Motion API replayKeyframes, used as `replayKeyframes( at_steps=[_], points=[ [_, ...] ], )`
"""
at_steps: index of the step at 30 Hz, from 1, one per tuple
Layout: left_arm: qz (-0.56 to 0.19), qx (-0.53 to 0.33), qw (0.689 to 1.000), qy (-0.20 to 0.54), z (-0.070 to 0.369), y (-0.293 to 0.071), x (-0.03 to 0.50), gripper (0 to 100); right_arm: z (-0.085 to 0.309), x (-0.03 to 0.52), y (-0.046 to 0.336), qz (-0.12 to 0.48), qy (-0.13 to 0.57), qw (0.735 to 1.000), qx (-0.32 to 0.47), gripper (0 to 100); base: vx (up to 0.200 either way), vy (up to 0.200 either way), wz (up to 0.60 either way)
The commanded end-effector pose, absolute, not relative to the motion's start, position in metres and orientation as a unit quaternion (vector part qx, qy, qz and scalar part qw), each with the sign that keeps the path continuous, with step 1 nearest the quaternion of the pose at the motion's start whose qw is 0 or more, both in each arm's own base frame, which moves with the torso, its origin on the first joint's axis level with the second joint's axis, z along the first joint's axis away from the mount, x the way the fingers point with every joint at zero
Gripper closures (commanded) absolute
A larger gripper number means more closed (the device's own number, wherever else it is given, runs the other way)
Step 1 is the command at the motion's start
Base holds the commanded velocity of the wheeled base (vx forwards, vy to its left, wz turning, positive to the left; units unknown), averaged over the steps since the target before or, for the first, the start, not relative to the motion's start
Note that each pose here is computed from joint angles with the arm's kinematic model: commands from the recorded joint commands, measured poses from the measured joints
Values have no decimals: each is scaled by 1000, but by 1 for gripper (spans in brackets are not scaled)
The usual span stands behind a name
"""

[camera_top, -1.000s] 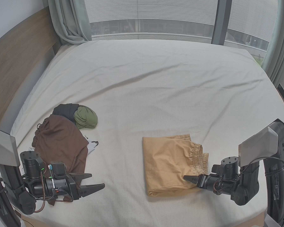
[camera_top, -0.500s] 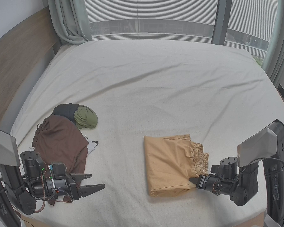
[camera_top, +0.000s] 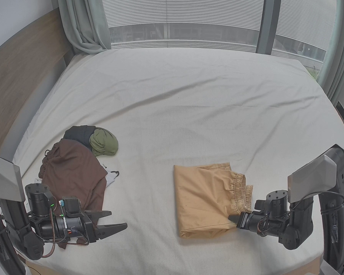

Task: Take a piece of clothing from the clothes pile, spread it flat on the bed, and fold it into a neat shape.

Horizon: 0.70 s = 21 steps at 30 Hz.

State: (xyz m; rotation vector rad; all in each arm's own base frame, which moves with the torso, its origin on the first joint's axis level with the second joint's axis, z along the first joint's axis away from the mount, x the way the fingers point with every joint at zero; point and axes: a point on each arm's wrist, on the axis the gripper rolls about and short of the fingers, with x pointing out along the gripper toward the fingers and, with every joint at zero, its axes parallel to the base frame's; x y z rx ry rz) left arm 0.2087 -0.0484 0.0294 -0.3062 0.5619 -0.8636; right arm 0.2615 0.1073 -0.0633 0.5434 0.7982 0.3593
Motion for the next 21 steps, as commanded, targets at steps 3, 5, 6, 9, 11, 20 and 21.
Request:
replayKeyframes(
  at_steps=[3, 5, 6, 9, 11, 20, 21],
  points=[
    [-405, -149, 860, 272, 30, -45, 205, 0, -25, 255, 110, 202, 341, 879, 265, 100, 0, 0, 0],
    [-405, -148, 860, 271, 30, -45, 205, 0, -8, 250, 114, 220, 322, 882, 266, 100, 0, 0, 0],
    [-405, -148, 860, 271, 29, -45, 205, 0, -2, 248, 115, 228, 315, 882, 266, 100, 0, 0, 0],
    [-405, -148, 860, 272, 29, -45, 205, 0, 17, 242, 122, 253, 291, 884, 265, 100, 0, 0, 0],
    [-405, -148, 860, 272, 29, -45, 205, 0, 25, 239, 126, 264, 279, 885, 265, 100, 0, 0, 0],
    [-405, -147, 861, 272, 29, -45, 205, 0, 64, 231, 136, 312, 212, 886, 268, 100, 0, 0, 0],
    [-405, -147, 861, 272, 29, -45, 205, 0, 67, 231, 136, 314, 209, 887, 268, 100, 0, 0, 0]
  ],
)
